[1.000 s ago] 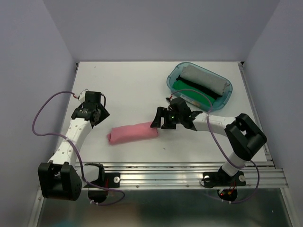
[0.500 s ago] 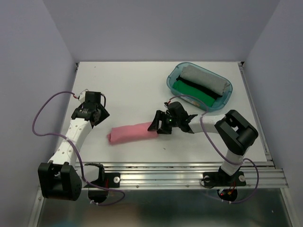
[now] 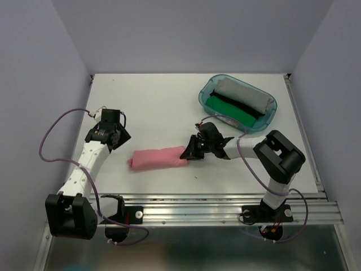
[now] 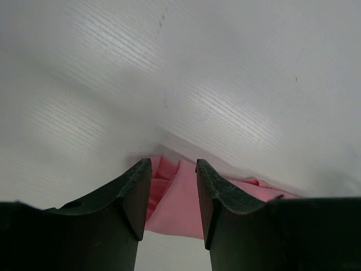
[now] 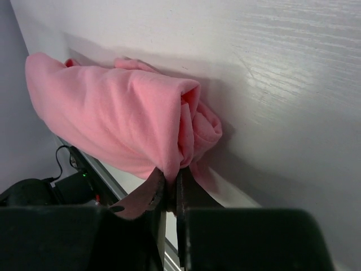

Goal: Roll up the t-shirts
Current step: Pick up the T-shirt from the center of the board.

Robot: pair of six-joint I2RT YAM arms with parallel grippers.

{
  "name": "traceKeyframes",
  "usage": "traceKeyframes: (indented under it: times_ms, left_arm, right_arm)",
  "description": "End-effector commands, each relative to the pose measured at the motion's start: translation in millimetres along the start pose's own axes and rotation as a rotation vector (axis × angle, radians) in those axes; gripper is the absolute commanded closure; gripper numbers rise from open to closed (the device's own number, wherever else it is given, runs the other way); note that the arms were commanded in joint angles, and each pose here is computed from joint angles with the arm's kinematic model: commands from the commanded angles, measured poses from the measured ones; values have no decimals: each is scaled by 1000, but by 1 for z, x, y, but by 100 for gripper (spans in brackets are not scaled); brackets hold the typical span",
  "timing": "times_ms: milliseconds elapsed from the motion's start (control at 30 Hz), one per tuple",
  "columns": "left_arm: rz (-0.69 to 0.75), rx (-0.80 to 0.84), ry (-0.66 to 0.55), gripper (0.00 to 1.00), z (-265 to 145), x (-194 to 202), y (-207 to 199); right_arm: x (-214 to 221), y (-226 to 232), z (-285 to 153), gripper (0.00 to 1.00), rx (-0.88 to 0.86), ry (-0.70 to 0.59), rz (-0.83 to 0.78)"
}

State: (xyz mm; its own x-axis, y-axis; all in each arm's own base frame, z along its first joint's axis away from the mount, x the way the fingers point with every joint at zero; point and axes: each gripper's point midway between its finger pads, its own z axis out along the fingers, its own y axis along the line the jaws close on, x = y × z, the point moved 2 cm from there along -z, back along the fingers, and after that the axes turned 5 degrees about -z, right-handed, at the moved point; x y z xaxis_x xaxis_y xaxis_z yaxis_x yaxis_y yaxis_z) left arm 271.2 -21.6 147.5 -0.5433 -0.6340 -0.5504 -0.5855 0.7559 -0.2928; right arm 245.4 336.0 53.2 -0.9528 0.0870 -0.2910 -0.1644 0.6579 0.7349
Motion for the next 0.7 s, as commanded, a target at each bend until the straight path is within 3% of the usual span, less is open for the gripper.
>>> traceKeyframes:
  times_ms: [0,367,433,467,567,667]
  left_arm:
    - [30,39,14,51,0,-1,-6]
    - [104,185,158,48,-5,43,-36]
    - [100,222,203,37,-8,56,-38]
    - [98,229,230,23,-7,65,-36]
    - [64,305,288,5,-14,82,-42]
    - [24,300,301,4,-11,95,-33]
  right_arm:
    - [-13,-2,-9,99,29,-81,-24]
    - [-6,-40,-46,99,196,-70,-113]
    - [3,-48,-51,99,224,-48,-106]
    - [3,-52,-53,99,234,-48,-96]
    - [8,-58,-56,99,252,-44,-88]
    - [8,-59,-56,99,255,-43,-90]
